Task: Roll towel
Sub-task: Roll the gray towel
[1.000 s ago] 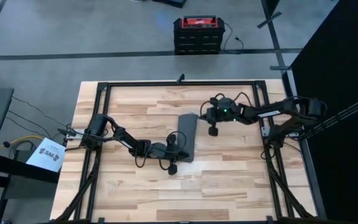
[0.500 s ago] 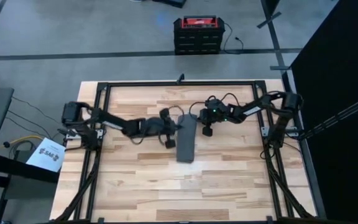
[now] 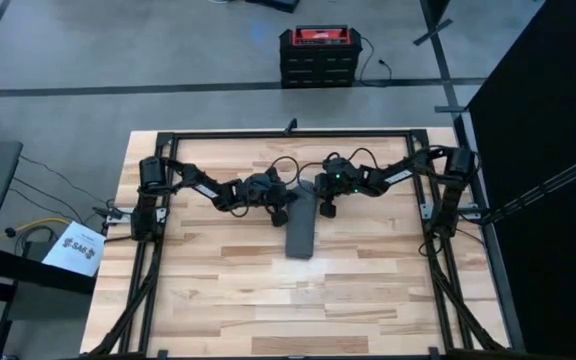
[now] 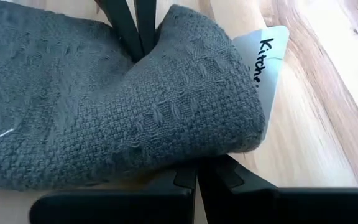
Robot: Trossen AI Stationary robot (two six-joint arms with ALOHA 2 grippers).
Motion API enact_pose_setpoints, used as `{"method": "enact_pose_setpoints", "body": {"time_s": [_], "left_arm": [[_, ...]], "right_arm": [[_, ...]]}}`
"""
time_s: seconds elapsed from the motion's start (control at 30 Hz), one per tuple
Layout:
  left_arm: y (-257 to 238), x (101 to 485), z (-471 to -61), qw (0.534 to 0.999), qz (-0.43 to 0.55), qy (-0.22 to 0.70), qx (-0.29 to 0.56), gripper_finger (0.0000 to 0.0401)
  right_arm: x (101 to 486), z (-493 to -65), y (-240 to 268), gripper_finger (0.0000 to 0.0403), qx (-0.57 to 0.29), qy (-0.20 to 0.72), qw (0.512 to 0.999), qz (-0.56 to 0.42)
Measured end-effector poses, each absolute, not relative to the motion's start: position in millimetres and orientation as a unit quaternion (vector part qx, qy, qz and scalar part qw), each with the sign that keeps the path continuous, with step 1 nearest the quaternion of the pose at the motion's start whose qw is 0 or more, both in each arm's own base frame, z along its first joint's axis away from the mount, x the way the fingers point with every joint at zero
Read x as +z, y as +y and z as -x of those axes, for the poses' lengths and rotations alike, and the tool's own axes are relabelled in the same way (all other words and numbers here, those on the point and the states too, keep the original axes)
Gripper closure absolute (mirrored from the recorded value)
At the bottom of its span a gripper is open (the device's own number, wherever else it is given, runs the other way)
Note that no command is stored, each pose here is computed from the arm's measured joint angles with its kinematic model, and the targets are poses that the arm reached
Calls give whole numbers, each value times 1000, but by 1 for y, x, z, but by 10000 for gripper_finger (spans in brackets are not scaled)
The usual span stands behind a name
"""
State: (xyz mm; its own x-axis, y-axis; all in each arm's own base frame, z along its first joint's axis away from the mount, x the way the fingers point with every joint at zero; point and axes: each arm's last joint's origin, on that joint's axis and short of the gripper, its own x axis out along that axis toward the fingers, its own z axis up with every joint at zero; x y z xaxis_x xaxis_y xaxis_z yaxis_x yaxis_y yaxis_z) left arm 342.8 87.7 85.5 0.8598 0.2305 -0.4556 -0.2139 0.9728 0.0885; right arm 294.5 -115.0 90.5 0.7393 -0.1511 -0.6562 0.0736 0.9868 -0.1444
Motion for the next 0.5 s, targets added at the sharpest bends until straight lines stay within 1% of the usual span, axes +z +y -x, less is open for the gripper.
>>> {"method": "enact_pose_setpoints", "body": {"time_s": [0.13,0.27,0.33,0.4,0.5], "left_arm": [[88,87,-343,965,-26,235,114,401],[88,90,-346,969,-30,220,111,401],[88,91,-346,970,-29,216,112,401],[88,93,-346,970,-28,215,114,401],[86,97,-347,971,-26,205,118,401]], "right_arm": [[91,-295,-114,403,-37,351,934,54],[91,-297,-109,403,21,332,942,48],[91,-297,-108,403,30,325,944,52],[92,-297,-110,403,23,320,945,56],[93,-298,-114,403,-25,327,943,65]]}}
